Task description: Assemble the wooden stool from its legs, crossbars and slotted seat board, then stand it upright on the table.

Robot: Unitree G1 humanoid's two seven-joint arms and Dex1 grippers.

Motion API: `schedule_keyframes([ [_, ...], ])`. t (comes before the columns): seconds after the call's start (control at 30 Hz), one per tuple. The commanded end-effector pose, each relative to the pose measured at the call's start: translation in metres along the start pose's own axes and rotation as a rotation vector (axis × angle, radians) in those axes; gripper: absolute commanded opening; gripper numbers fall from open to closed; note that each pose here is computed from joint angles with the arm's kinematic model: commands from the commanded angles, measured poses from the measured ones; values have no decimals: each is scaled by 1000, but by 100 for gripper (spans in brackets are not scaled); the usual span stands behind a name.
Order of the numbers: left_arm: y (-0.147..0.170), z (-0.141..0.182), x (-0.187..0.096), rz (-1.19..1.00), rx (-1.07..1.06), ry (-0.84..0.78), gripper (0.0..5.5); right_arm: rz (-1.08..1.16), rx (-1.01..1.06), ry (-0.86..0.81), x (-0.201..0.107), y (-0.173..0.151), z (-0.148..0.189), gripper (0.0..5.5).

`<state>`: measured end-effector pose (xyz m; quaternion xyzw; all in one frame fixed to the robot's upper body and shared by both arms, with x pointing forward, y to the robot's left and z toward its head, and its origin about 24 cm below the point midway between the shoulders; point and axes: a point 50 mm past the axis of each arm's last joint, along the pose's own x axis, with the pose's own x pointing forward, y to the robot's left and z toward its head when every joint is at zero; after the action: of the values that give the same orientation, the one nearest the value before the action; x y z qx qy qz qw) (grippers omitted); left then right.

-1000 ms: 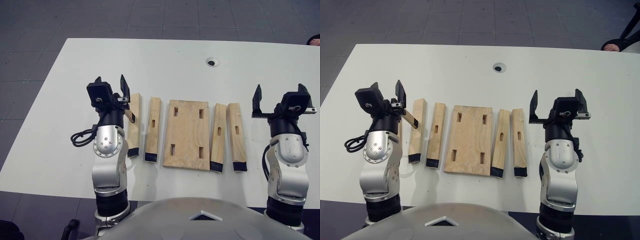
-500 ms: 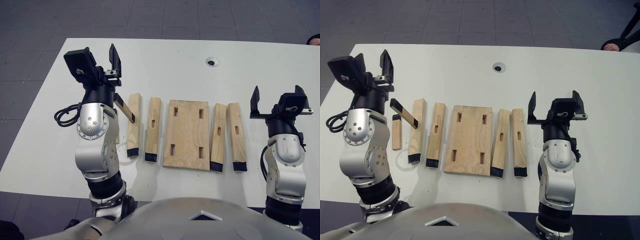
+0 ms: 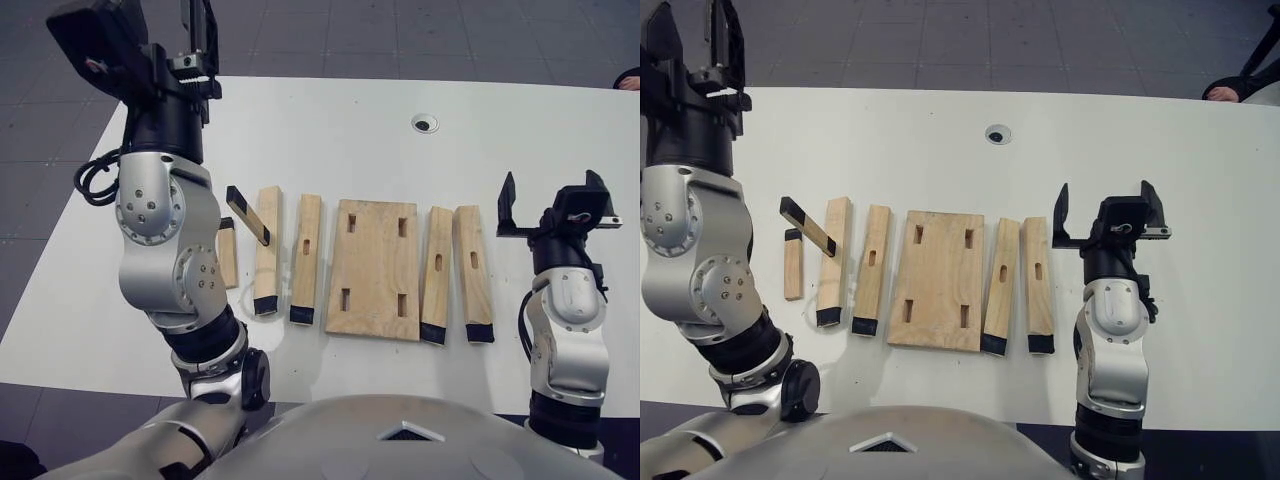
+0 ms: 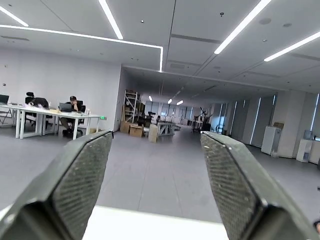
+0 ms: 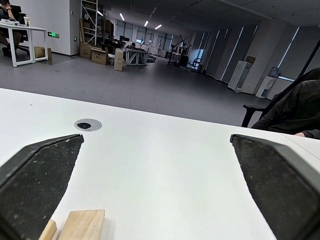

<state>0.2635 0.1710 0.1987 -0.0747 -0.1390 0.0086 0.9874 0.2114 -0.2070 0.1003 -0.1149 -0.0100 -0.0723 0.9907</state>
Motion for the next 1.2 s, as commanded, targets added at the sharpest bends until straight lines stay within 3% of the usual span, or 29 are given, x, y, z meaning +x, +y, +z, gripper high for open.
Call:
schedule_keyframes([
  [0.03,9,-64,-15,61,6,407,323,-2,5,-8,-1,1,2,550],
  [0.2,11,-125,-57,68,23,832,323,-10,8,-12,-3,-1,3,550],
  [0.37,11,-124,-57,74,-12,820,323,-15,11,-12,-4,-1,3,550],
  [0.5,8,-95,-35,74,-58,562,323,-16,15,-9,-4,-1,1,550],
  [0.63,8,-24,-10,58,-57,116,323,-18,17,-6,-5,0,0,550],
  [0.8,1,25,-22,4,7,-136,323,-20,16,-6,-5,0,0,550],
  [0.97,-7,15,-64,-62,40,-11,323,-18,12,-9,-5,-1,2,550],
  [1.2,13,-29,-138,-103,264,346,440,-26,0,-9,-6,-6,4,550],
])
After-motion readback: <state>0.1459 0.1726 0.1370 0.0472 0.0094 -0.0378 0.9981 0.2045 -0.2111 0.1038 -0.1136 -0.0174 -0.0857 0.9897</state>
